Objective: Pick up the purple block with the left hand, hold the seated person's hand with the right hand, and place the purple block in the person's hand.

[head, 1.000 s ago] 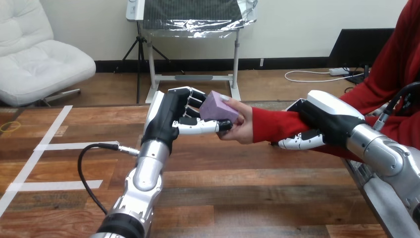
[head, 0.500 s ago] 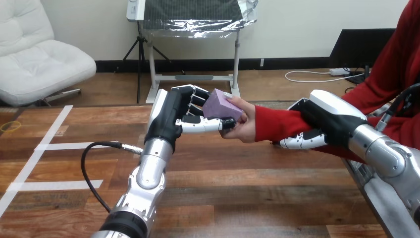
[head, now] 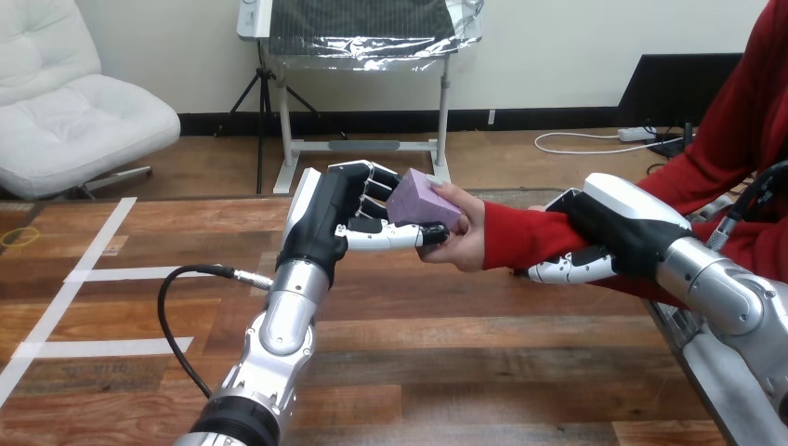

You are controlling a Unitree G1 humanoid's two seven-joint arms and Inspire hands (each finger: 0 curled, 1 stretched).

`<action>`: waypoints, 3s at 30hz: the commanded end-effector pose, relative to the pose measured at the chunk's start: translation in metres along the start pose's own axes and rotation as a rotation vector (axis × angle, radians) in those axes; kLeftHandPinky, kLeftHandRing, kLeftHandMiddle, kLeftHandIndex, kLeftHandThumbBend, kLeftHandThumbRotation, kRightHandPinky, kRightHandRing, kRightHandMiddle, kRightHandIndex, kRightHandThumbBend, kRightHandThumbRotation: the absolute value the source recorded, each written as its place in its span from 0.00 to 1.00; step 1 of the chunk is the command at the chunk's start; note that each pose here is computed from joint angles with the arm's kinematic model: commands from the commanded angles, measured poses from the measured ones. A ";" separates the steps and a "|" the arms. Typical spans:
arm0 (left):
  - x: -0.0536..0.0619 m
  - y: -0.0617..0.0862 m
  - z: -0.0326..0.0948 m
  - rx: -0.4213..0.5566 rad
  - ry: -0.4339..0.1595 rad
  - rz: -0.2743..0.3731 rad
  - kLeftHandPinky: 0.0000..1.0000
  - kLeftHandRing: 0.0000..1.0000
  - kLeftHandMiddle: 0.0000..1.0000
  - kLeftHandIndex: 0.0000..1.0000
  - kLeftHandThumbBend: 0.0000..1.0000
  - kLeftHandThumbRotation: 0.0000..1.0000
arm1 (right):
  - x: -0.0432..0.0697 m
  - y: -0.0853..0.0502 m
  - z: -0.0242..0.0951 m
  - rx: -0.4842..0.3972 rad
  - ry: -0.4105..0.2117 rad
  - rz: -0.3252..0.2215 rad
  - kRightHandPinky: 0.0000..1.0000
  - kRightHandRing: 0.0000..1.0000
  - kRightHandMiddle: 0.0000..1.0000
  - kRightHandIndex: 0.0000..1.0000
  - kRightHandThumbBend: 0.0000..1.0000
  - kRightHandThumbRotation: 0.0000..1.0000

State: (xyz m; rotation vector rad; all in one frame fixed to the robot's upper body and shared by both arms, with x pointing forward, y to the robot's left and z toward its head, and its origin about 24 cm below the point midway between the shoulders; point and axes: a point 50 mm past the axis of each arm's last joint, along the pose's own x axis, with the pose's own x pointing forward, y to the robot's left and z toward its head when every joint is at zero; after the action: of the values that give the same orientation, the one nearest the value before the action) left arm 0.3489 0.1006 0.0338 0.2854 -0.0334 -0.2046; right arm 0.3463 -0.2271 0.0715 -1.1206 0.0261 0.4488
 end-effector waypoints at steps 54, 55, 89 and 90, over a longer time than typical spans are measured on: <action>-0.039 0.016 0.004 -0.016 -0.113 -0.178 0.95 0.94 0.92 0.91 0.92 1.00 | 0.007 -0.002 0.021 0.034 -0.113 0.032 0.41 0.44 0.49 0.50 0.80 0.64; -0.039 0.017 0.004 -0.011 -0.113 -0.174 0.96 0.94 0.91 0.91 0.92 1.00 | 0.007 -0.002 0.021 0.032 -0.113 0.036 0.42 0.46 0.51 0.52 0.81 0.66; -0.072 0.033 -0.014 -0.027 -0.098 -0.032 1.00 0.94 0.91 0.90 0.91 1.00 | -0.002 0.003 0.014 0.009 -0.124 0.082 0.65 0.79 0.81 0.84 1.00 1.00; -0.073 0.033 -0.014 -0.032 -0.097 -0.030 1.00 0.94 0.91 0.90 0.91 1.00 | -0.003 0.003 0.014 0.012 -0.124 0.079 0.64 0.79 0.81 0.84 1.00 1.00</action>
State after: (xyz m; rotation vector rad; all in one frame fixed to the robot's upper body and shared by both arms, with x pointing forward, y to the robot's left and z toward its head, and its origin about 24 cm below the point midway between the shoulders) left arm 0.2798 0.1482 0.0078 0.2620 -0.0115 -0.2753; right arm 0.3391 -0.2252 0.0665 -1.1123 0.0495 0.5804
